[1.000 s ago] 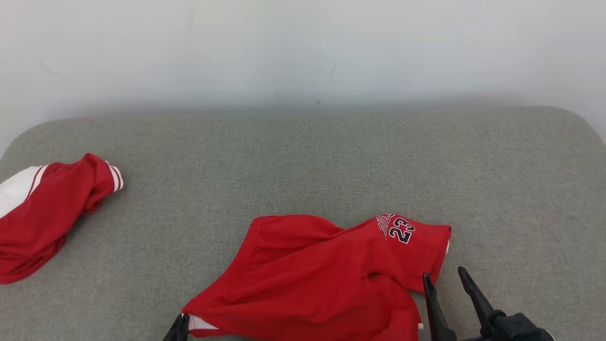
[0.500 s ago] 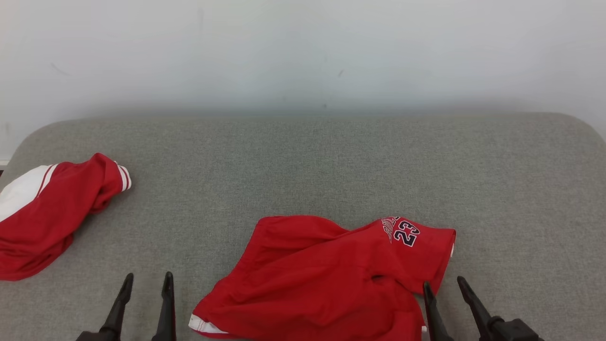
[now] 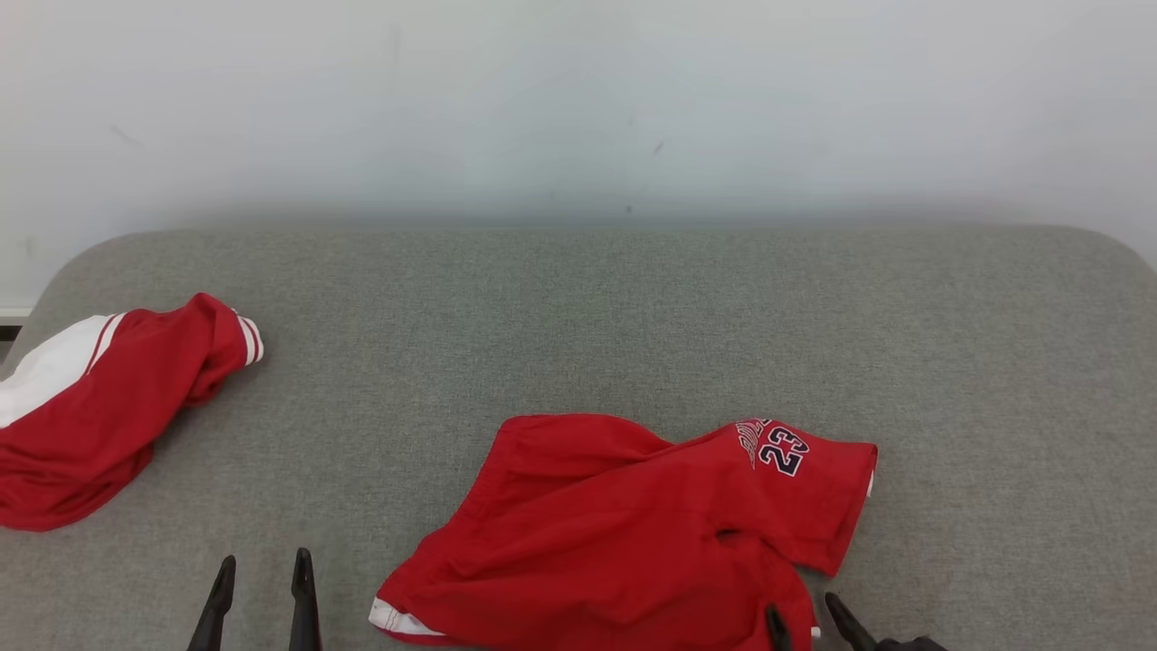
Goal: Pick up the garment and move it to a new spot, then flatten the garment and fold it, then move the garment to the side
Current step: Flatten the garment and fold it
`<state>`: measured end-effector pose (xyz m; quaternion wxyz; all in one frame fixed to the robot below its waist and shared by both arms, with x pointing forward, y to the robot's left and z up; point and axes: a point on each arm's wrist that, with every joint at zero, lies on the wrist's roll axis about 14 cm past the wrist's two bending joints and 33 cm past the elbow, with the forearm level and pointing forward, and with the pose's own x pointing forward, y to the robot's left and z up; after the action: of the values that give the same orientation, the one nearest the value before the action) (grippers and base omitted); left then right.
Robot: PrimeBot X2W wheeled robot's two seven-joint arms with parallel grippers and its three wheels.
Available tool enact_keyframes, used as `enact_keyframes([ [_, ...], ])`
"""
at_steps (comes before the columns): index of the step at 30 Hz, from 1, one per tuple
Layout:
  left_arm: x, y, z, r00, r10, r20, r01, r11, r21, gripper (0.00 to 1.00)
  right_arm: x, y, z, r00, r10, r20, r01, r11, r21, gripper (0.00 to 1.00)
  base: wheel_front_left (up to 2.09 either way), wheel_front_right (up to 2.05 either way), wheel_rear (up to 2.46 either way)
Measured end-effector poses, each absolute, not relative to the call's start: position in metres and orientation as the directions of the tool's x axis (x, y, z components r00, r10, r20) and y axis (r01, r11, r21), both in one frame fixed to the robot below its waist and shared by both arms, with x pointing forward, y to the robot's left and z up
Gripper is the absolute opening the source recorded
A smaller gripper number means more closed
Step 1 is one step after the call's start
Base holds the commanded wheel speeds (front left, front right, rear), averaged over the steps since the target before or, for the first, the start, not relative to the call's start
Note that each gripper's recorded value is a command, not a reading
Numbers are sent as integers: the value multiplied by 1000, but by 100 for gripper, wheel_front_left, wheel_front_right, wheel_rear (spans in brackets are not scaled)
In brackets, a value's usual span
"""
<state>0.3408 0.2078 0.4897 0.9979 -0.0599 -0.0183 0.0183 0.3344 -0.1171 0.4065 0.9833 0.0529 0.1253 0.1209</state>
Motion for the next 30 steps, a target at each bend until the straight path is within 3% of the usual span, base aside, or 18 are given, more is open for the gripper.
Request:
enact_keyframes([
  [2, 339, 209, 488, 999, 44, 31, -40, 992, -121, 100, 332, -114, 400, 931, 261, -257, -231, 963, 141, 100, 0, 0, 0],
  [4, 338, 210, 488, 998, 48, 29, -44, 992, -122, 100, 330, -111, 393, 920, 273, -280, -238, 959, 152, 24, 0, 0, 0],
  [5, 338, 211, 487, 998, 50, 28, -46, 992, -122, 100, 330, -108, 391, 917, 279, -285, -242, 957, 158, 0, 0, 0, 0],
  [18, 338, 205, 480, 999, 33, 6, -32, 990, -136, 100, 352, -116, 414, 937, 277, -214, -252, 958, 138, 0, 0, 0, 0],
  [24, 339, 197, 478, 1000, 16, -1, -16, 988, -153, 100, 355, -150, 411, 954, 196, -227, -177, 979, 102, 0, 0, 0, 0],
  [25, 339, 197, 477, 1000, 14, -2, -14, 988, -154, 100, 354, -151, 410, 953, 194, -231, -175, 979, 102, 86, 0, 0, 0],
  [26, 339, 196, 477, 1000, 13, -3, -13, 988, -154, 100, 353, -151, 409, 953, 193, -233, -173, 979, 105, 100, 0, 0, 0],
  [30, 339, 194, 476, 1000, 9, -6, -10, 988, -156, 100, 353, -152, 410, 954, 189, -231, -168, 980, 106, 100, 0, 0, 0],
])
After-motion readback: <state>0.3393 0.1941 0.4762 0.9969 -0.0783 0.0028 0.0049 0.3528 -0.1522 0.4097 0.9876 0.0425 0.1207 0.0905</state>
